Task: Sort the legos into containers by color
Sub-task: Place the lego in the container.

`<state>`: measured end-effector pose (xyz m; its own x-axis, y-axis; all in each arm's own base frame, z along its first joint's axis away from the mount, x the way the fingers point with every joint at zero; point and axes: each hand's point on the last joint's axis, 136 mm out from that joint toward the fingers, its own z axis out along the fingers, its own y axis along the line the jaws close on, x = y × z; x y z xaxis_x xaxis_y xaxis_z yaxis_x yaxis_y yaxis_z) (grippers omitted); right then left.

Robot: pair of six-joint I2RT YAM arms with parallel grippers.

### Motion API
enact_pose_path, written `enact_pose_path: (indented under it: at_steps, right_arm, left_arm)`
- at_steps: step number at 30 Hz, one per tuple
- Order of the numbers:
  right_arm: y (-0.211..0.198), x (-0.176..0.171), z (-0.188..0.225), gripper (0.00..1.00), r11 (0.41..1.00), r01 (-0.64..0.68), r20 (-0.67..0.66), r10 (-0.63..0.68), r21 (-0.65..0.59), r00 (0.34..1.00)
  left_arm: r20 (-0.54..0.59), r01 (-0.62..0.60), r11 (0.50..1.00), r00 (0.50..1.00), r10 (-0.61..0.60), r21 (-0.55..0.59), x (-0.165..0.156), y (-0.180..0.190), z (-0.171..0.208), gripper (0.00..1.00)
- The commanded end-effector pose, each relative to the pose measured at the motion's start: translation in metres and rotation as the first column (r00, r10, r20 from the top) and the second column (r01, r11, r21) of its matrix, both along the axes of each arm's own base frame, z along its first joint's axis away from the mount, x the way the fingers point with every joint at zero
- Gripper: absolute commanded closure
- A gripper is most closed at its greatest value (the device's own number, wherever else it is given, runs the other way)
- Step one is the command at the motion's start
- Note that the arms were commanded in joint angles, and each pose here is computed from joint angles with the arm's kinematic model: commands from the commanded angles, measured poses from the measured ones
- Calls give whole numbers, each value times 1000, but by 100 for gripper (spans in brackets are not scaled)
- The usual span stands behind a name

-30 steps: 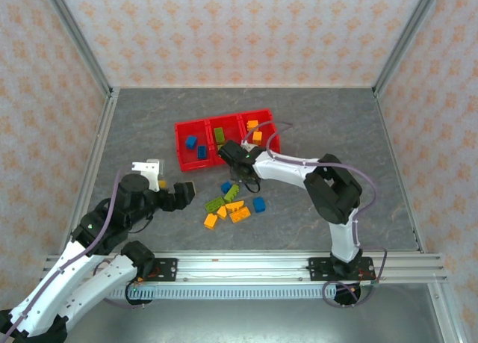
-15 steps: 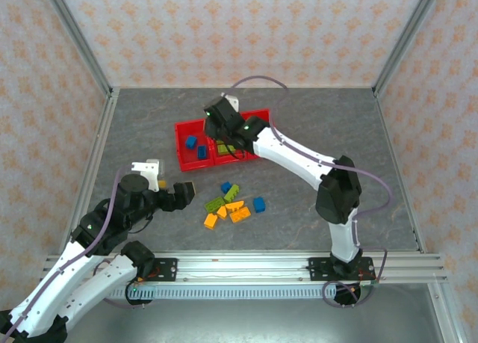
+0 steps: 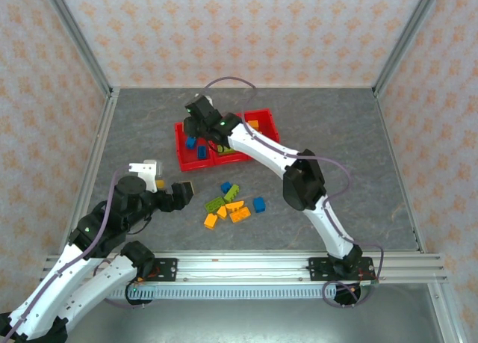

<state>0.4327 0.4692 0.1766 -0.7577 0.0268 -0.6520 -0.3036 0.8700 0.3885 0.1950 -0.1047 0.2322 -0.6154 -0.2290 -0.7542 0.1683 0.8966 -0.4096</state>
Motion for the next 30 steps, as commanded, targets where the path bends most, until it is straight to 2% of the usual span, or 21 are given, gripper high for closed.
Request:
enact_pose_path:
  at_steps: [1, 8, 12, 19, 24, 30]
  right_arm:
    - [16, -3, 11, 59, 996, -67, 3, 67, 52, 998]
    - [20, -7, -9, 56, 995, -94, -42, 96, 46, 995]
    - [23, -8, -15, 48, 992, -111, -60, 114, 54, 992]
    - [23, -9, -22, 43, 992, -115, -85, 119, 57, 989]
    - [22, -11, -14, 40, 991, -120, -83, 125, 64, 989]
    - [17, -13, 17, 24, 991, -99, -66, 106, 94, 992]
  left_arm:
    - [14, -24, 1000, 1000, 24, -11, 3, 2, 1, 1]
    - [2, -15, 1000, 1000, 15, -5, 3, 0, -2, 1]
    - [-2, -12, 1000, 1000, 12, -3, 3, -1, -3, 1]
    - [-5, -11, 1000, 1000, 11, -2, 4, -1, -4, 1]
    - [-10, -9, 1000, 1000, 9, 1, 4, -1, -5, 1]
    - [-13, -6, 1000, 1000, 6, 4, 4, -2, -5, 1]
